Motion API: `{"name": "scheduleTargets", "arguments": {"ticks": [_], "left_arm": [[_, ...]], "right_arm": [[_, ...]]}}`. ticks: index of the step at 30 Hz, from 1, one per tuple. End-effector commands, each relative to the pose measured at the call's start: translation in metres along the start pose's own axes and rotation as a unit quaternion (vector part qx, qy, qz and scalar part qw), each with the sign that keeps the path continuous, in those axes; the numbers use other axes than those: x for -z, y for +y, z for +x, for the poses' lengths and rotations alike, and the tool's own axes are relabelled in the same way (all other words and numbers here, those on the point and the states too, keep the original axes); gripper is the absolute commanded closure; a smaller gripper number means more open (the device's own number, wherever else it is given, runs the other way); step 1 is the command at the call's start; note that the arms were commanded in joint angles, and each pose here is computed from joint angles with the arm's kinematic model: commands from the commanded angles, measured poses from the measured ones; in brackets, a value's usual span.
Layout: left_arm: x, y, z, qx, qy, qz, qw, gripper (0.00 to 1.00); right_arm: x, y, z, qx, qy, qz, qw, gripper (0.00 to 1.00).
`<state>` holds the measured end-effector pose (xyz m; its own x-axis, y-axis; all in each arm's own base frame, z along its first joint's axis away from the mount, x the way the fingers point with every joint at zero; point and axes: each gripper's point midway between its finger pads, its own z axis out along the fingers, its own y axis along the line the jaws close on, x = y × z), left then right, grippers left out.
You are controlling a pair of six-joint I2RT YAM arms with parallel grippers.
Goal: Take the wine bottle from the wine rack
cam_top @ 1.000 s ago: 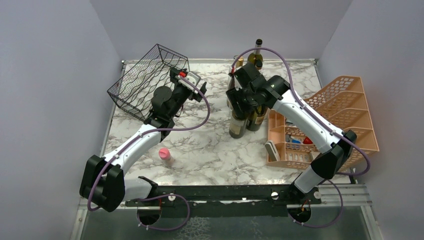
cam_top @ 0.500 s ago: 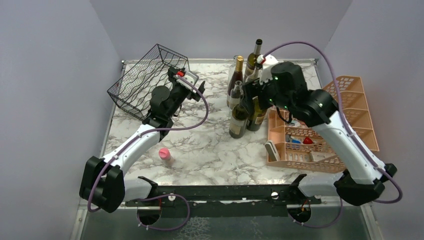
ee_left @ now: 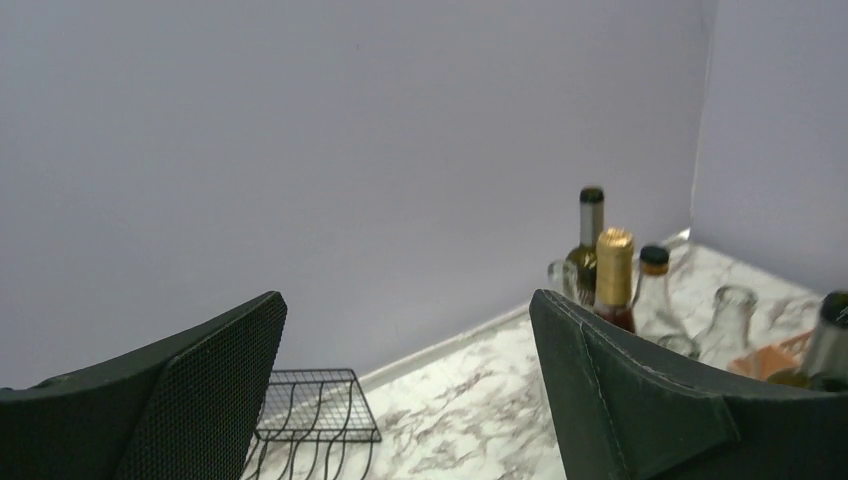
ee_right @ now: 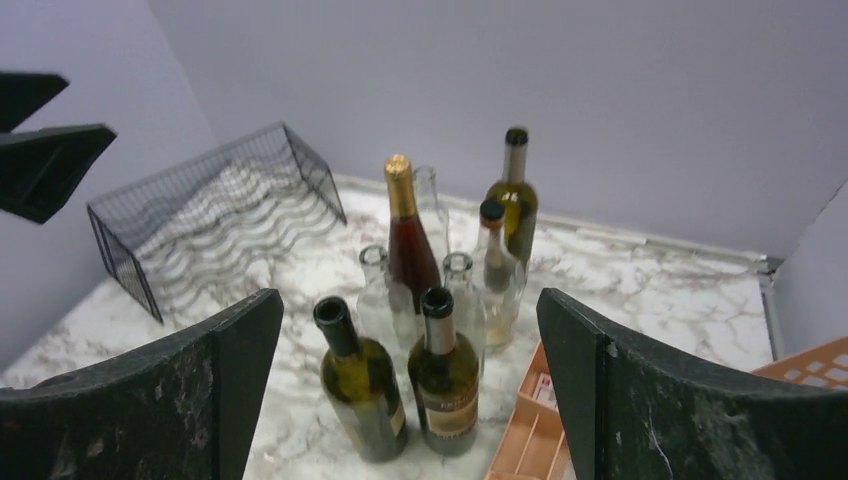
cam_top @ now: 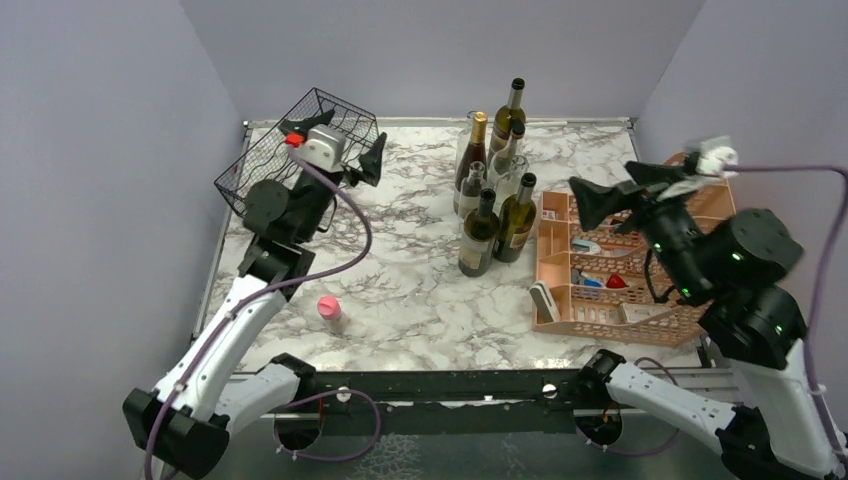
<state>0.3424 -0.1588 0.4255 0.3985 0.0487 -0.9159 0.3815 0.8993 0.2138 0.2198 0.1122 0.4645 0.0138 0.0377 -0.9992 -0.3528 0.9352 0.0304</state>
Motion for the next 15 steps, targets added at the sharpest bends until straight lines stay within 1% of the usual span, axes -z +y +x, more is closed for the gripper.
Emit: {"name": "scheduleTargets", "arguments": {"ticks": [1, 5, 11, 15], "left_arm": [[0.024, -0.002, -0.062, 0.102, -0.023, 0.015, 0.994, 0.01], [0.043, -0.012, -0.083, 0.134, -0.029, 0.046, 0.989, 0.01], [0.066, -0.002, -0.105, 0.136, -0.045, 0.027, 0.989, 0.01], [0.071, 0.0, -0.109, 0.139, -0.046, 0.024, 0.989, 0.01]], "right_arm": [[0.033, -0.026, -0.046, -0.025, -0.11, 0.036, 0.993, 0.0], [0.049, -0.029, -0.054, -0.03, -0.138, 0.028, 0.99, 0.0], [0.061, -0.035, -0.062, -0.051, -0.152, 0.033, 0.986, 0.0], [0.06, -0.03, -0.057, -0.046, -0.144, 0.018, 0.988, 0.0]]}}
